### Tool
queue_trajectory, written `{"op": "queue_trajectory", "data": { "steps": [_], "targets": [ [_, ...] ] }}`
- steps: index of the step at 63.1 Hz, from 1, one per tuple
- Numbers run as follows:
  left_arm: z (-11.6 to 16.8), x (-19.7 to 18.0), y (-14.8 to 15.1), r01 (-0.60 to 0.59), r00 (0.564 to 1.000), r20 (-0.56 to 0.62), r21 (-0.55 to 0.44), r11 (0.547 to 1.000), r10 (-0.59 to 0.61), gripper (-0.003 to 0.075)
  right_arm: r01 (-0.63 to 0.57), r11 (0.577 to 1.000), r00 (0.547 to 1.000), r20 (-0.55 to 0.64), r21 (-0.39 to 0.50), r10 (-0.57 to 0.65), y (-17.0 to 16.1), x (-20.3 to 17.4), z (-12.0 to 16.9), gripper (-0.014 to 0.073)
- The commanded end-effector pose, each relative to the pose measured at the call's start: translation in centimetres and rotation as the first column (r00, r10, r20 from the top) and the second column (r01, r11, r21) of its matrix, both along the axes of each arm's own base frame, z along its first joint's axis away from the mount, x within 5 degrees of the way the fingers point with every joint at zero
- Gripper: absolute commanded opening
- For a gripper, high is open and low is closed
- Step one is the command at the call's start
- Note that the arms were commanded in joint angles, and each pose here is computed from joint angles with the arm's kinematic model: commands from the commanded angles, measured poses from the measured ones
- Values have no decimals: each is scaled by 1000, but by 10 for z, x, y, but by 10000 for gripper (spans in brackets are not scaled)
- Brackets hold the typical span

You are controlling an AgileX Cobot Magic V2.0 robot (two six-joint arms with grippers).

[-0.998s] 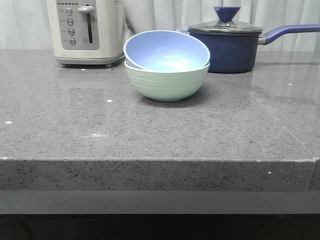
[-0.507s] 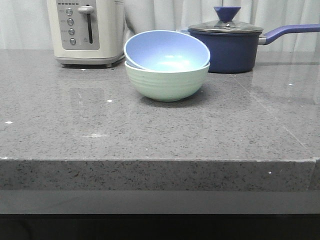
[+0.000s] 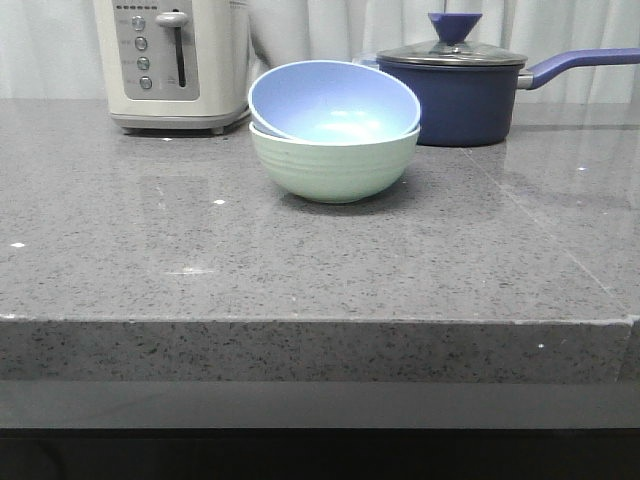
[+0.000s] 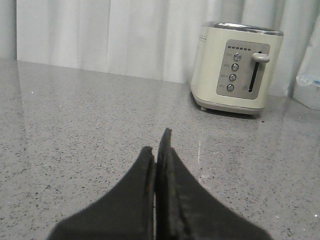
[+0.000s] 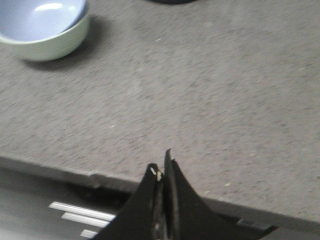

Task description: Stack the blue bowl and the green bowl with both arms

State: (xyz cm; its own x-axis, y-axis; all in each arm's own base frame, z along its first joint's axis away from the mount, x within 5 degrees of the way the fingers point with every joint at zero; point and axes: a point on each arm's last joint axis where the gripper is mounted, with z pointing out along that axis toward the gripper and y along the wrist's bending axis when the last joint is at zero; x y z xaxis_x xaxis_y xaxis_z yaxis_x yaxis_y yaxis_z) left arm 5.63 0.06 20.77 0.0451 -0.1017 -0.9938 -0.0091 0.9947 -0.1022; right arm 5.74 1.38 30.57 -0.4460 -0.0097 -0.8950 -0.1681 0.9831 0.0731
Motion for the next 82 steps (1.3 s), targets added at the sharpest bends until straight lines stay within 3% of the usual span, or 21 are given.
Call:
{"op": "queue_trajectory", "data": {
  "steps": [1, 6, 15, 31, 64, 82],
  "targets": [
    [7, -2, 0, -1, 995, 99, -7, 1000, 2, -20, 60, 998, 977, 206, -26, -54, -5, 0, -4, -59],
    [7, -2, 0, -1, 995, 99, -7, 1000, 2, -20, 109, 994, 937, 337, -29, -93, -9, -1, -22, -59],
    [7, -2, 0, -1, 995, 99, -7, 1000, 2, -20, 175, 984, 866, 471, 22, -165, -13, -4, -58, -59],
    [7, -2, 0, -1, 995, 99, -7, 1000, 2, -20, 210, 975, 802, 557, 73, -214, -16, -4, -92, -59],
    [7, -2, 0, -1, 995, 98, -7, 1000, 2, -20, 207, 976, 815, 540, 70, -211, -16, -3, -93, -64],
    [7, -2, 0, -1, 995, 98, -7, 1000, 2, -20, 192, 968, 804, 541, 160, -248, -16, -4, -92, -64]
  ]
}}
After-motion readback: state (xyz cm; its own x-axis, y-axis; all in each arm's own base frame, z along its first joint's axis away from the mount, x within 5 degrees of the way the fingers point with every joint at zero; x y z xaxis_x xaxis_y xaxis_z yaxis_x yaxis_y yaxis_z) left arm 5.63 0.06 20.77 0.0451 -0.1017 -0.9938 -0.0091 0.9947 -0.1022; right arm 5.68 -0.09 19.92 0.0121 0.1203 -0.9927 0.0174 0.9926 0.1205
